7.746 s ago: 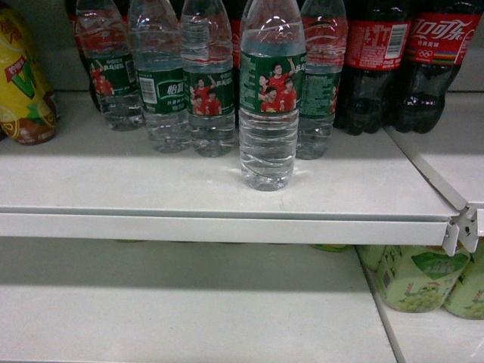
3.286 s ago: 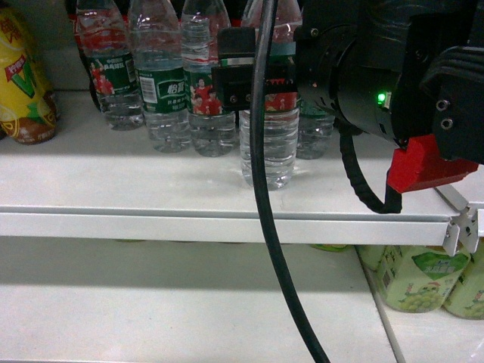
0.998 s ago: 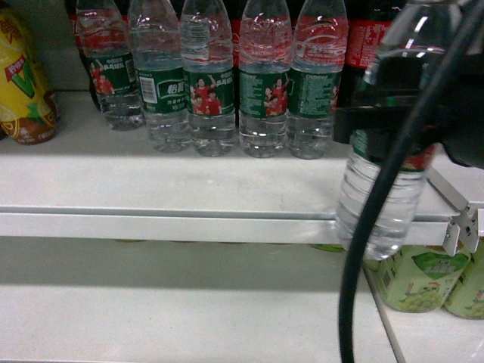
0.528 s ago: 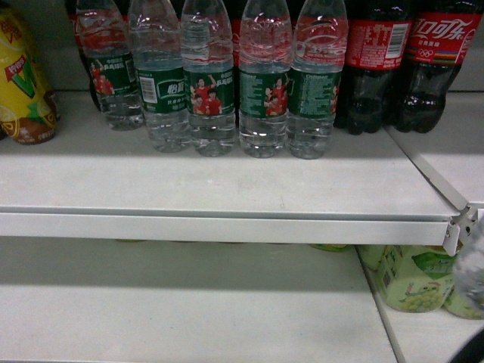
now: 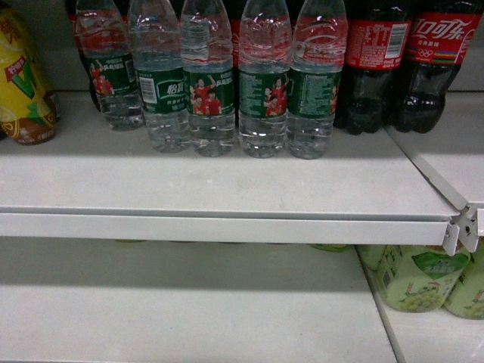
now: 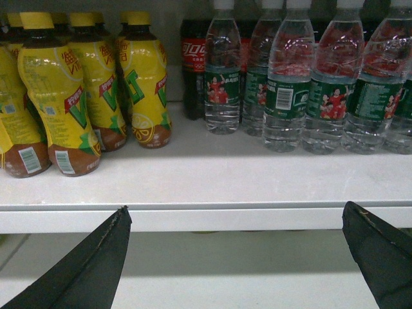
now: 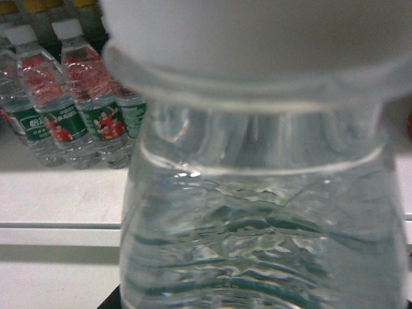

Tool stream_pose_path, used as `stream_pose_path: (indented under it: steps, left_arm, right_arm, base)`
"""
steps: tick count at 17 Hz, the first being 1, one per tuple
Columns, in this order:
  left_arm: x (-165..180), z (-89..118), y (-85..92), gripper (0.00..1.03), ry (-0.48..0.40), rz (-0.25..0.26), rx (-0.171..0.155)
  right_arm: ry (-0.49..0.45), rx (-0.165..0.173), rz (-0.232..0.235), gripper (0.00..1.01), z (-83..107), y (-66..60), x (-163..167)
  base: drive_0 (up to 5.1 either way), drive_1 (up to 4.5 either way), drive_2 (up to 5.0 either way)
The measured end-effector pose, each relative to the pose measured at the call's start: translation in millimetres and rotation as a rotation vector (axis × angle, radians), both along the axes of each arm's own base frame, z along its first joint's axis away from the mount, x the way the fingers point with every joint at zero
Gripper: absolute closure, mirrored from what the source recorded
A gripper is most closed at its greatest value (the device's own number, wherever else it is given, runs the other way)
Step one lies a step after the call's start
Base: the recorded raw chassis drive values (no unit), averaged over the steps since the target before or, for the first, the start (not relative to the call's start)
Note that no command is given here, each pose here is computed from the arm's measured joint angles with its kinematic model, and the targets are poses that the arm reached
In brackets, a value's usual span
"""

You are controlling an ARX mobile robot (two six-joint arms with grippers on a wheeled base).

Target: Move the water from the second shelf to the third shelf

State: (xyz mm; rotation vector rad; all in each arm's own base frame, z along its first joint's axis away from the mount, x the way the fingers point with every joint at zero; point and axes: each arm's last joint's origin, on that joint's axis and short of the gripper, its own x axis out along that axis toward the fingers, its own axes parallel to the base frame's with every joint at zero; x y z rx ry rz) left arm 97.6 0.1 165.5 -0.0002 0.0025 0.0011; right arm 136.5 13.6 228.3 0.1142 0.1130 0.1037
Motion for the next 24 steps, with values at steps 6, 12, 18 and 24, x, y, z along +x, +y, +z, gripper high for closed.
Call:
stream_pose_path:
  steps: [6,12,18,24]
  left_arm:
    - [0.0,0.1,0.0,0.05,0.000,0.000,0.000]
    - [0.0,0.0,0.0,0.05,0.000,0.000,0.000]
    - [0.0,0.0,0.0,0.05,0.000,0.000,0.000]
    - [0.0,-0.3,0.0,0.05,0.003,0.001,0.000]
  right_arm:
    - [-0.007,-0.002,0.000,0.57,1.2,4.1,-3.5]
    - [-0.005,-0.002,-0.016,0.57,1.1,2.0,-3.6]
    - [-0.006,-0.002,-0.016,0.57,1.1,2.0,-3.7]
    - [-0.001,-0.003,-0.016,0.57,0.6,2.0,-3.7]
  base:
    - [0.0,0.00,0.0]
    - [0.0,0.00,0.0]
    - [0.0,0.00,0.0]
    - [0.0,0.00,0.0]
